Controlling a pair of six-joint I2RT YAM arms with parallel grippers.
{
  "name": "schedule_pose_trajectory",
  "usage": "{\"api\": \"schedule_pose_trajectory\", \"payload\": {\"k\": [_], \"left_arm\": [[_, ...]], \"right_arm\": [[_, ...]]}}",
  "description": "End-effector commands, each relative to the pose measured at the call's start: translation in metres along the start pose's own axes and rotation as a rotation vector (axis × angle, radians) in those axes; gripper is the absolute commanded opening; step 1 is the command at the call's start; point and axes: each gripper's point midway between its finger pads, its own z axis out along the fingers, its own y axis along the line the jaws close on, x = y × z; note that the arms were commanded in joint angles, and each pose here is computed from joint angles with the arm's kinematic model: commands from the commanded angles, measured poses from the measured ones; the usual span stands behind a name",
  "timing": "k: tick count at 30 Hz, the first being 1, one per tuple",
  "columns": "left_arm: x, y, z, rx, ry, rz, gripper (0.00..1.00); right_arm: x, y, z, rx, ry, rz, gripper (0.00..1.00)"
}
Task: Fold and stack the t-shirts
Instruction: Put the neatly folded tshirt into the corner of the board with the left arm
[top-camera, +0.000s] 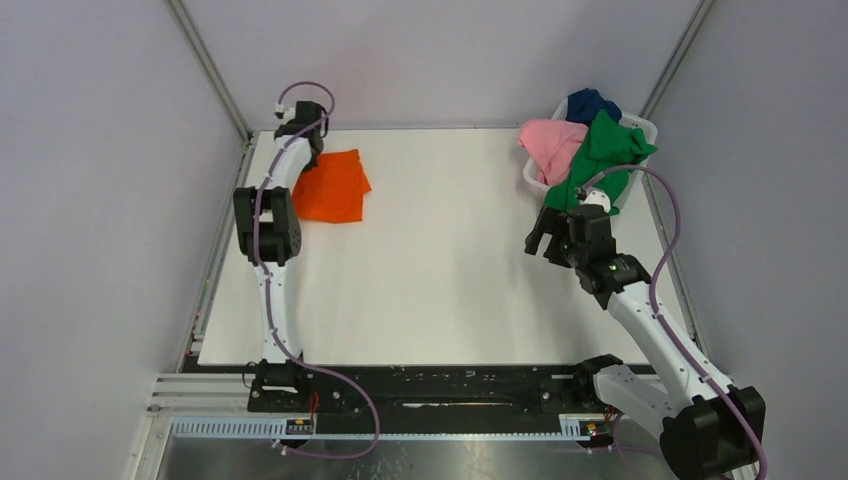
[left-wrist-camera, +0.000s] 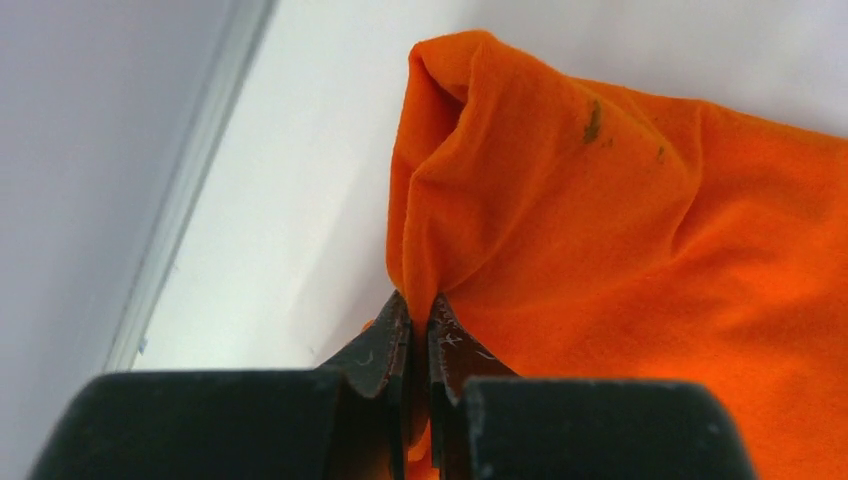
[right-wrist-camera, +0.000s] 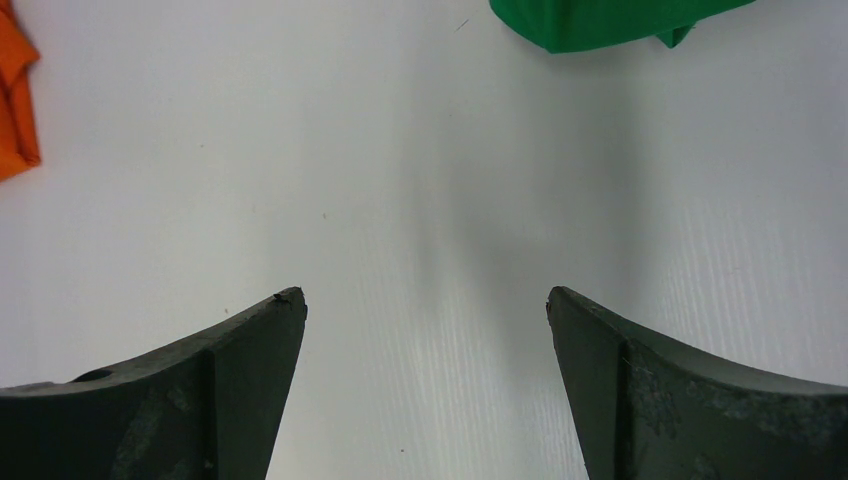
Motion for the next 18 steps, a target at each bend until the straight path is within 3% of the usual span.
{"api": "schedule_pose_trajectory", "payload": {"k": [1,7,8,12,13,14,18], "left_arm": [[-0.056,0.031,0.019,-0.005,-0.108,-0.055,0.00],[-0.101,0.056,0.036,0.036,-0.186,-0.187,0.00],[-0.107,0.059,0.037,0.048,-0.202,-0.199,0.06],[-0.128,0.077,0.029,0.059,-0.255,-0.231,0.63],[-0.134,0.082,0.021,0.056,-0.272,-0.236,0.92],[-0.139,0.085,0.013,0.057,-0.284,-0.242,0.98],[-0.165,0.099,-0.052,0.149,-0.358,-0.331,0.99]], "right_arm": [[-0.016,-0.010,0.000,0.050,-0.079,-0.019,0.99],[-0.011,-0.013,0.004,0.062,-0.060,-0.025,1.00],[-0.010,-0.014,0.005,0.064,-0.057,-0.026,1.00],[-0.010,-0.014,0.005,0.068,-0.049,-0.029,1.00],[-0.010,-0.014,0.005,0.070,-0.048,-0.028,0.99],[-0.011,-0.015,0.005,0.073,-0.048,-0.027,1.00],[-0.010,-0.018,0.003,0.086,-0.049,0.001,0.99]]}}
